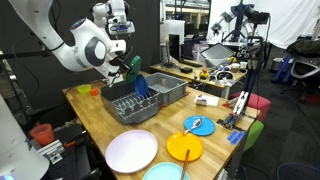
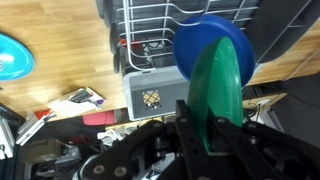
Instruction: Remove the green plate from the dish rack and put it on the table
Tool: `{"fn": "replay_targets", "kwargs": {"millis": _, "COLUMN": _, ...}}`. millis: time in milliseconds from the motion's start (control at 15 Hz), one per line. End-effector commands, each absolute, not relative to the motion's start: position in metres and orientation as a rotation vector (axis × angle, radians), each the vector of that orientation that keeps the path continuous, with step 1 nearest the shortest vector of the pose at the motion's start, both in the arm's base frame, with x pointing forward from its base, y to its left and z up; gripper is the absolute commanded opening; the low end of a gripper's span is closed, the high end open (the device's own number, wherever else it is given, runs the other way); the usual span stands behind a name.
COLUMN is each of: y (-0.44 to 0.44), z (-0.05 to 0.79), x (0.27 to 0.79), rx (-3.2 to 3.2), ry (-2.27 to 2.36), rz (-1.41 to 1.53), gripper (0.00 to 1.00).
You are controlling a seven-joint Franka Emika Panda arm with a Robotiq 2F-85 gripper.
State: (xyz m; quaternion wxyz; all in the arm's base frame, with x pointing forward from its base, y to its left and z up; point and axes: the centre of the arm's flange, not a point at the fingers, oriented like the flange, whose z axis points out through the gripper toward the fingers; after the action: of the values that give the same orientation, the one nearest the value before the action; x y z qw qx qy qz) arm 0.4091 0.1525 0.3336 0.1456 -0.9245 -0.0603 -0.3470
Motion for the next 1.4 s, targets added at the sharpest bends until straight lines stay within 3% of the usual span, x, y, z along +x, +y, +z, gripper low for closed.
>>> {"fn": "replay_targets", "kwargs": {"millis": 0, "y": 0.087, "z": 0.329, "x": 0.424, "rx": -2.531, "ry": 0.022, "rz": -0.951, "gripper": 0.04}}
{"fn": "replay_targets", "kwargs": {"millis": 467, "y": 0.005, "z": 0.34, "x": 0.426, "rx": -2.459, "ry": 0.48, "rz": -0.966, "gripper": 0.04}}
{"fn": "replay_targets", "kwargs": {"millis": 533, "y": 0.028, "z": 0.366, "x": 0.406, "rx": -2.471, "ry": 0.462, "rz": -0.986, "gripper": 0.15}}
{"fn": "replay_targets", "kwargs": {"millis": 1267, "y": 0.021, "z": 0.359, "x": 0.406, "rx": -2.473, "ry": 0.483, "rz": -0.967, "gripper": 0.15}}
{"fn": "replay_targets", "kwargs": {"millis": 1333, "y": 0.018, "z": 0.358, "x": 0.407, "rx": -2.459, "ry": 0.505, "rz": -0.947, "gripper": 0.04}}
